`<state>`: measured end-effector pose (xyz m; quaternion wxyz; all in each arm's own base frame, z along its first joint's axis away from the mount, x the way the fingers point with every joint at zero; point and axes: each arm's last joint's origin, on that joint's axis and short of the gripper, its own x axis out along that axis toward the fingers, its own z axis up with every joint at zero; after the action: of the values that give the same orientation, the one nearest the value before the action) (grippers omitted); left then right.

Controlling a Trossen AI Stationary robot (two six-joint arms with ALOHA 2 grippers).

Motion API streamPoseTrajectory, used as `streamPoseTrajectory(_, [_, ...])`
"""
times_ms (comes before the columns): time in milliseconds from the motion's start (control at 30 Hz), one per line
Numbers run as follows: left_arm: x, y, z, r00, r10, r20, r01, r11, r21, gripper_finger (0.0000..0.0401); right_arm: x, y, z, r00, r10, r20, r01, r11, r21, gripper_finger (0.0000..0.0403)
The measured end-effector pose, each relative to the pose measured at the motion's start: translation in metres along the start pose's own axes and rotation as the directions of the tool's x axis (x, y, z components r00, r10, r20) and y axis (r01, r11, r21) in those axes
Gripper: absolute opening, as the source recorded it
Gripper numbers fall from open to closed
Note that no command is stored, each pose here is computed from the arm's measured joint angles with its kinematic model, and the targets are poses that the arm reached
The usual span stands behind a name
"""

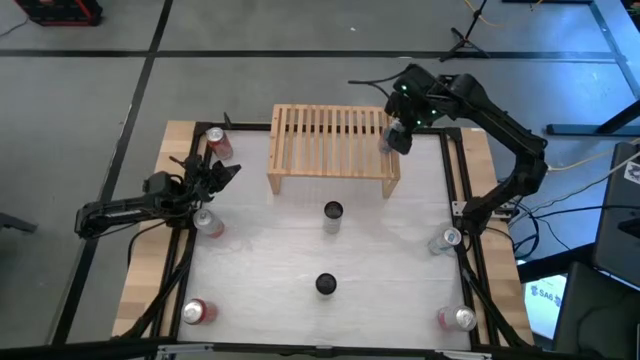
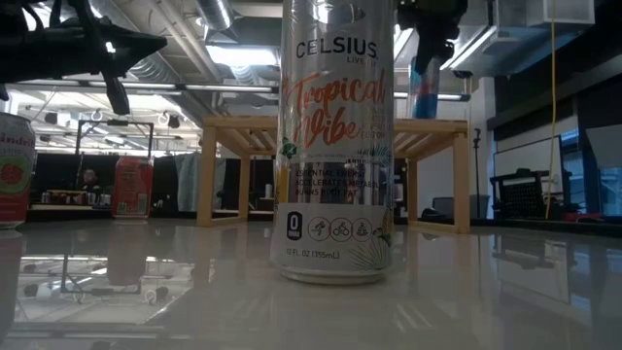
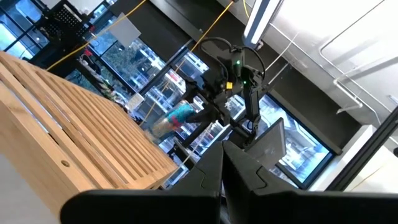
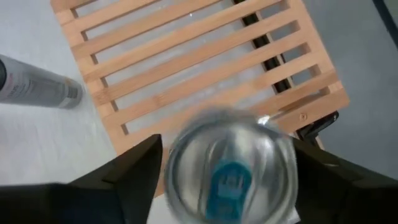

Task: Place canned beverage on shelf
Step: Put the left blue soda can on the shelf

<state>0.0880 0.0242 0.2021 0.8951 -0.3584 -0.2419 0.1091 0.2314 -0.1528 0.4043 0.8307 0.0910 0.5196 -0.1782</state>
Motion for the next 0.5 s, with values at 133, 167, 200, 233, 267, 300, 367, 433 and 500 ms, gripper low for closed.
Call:
streamPoseTrajectory(133, [0.0000, 0.0000, 0.0000, 1.000, 0.000, 0.000, 0.000, 1.000, 0.000, 0.0000, 0.0000, -0.0001, 0.0000, 1.000, 0.000, 0.001, 0.000, 1.000, 0.001, 0.0316])
streamPoseTrajectory(167, [0.0000, 0.0000, 0.0000, 1.000, 0.000, 0.000, 0.000, 1.000, 0.000, 0.0000, 0.0000, 0.0000, 0.0003, 1.000, 0.000, 0.003, 0.000, 1.000, 0.000, 0.0316])
streamPoseTrajectory(200, [0.0000, 0.0000, 0.0000, 1.000, 0.000, 0.000, 0.000, 1.000, 0.000, 0.0000, 0.0000, -0.0001, 0.0006, 1.000, 0.000, 0.006, 0.000, 1.000, 0.000, 0.0317])
streamPoseTrajectory(233, [0.0000, 0.0000, 0.0000, 1.000, 0.000, 0.000, 0.000, 1.000, 0.000, 0.0000, 0.0000, -0.0002, 0.0010, 1.000, -0.001, 0.011, 0.001, 1.000, 0.000, 0.0318])
streamPoseTrajectory(267, [0.0000, 0.0000, 0.0000, 1.000, 0.000, 0.000, 0.000, 1.000, 0.000, 0.0000, 0.0000, -0.0002, 0.0014, 1.000, -0.002, 0.015, 0.002, 1.000, 0.000, 0.0318])
streamPoseTrajectory(300, [0.0000, 0.0000, 0.0000, 1.000, 0.000, 0.000, 0.000, 1.000, 0.000, 0.0000, 0.0000, -0.0003, 0.0020, 1.000, -0.003, 0.020, 0.003, 1.000, -0.001, 0.0318])
streamPoseTrajectory(367, [0.0000, 0.0000, 0.0000, 1.000, 0.000, 0.000, 0.000, 1.000, 0.000, 0.0000, 0.0000, -0.0005, 0.0028, 1.000, -0.004, 0.029, 0.004, 1.000, -0.001, 0.0319])
streamPoseTrajectory(433, [0.0000, 0.0000, 0.0000, 1.000, 0.000, 0.000, 0.000, 1.000, 0.000, 0.0000, 0.0000, -0.0005, 0.0029, 1.000, -0.004, 0.030, 0.004, 1.000, -0.002, 0.0319])
streamPoseTrajectory(500, [0.0000, 0.0000, 0.0000, 1.000, 0.000, 0.000, 0.000, 1.000, 0.000, 0.0000, 0.0000, -0.0007, 0.0028, 1.000, -0.011, 0.029, 0.011, 1.000, -0.003, 0.0319])
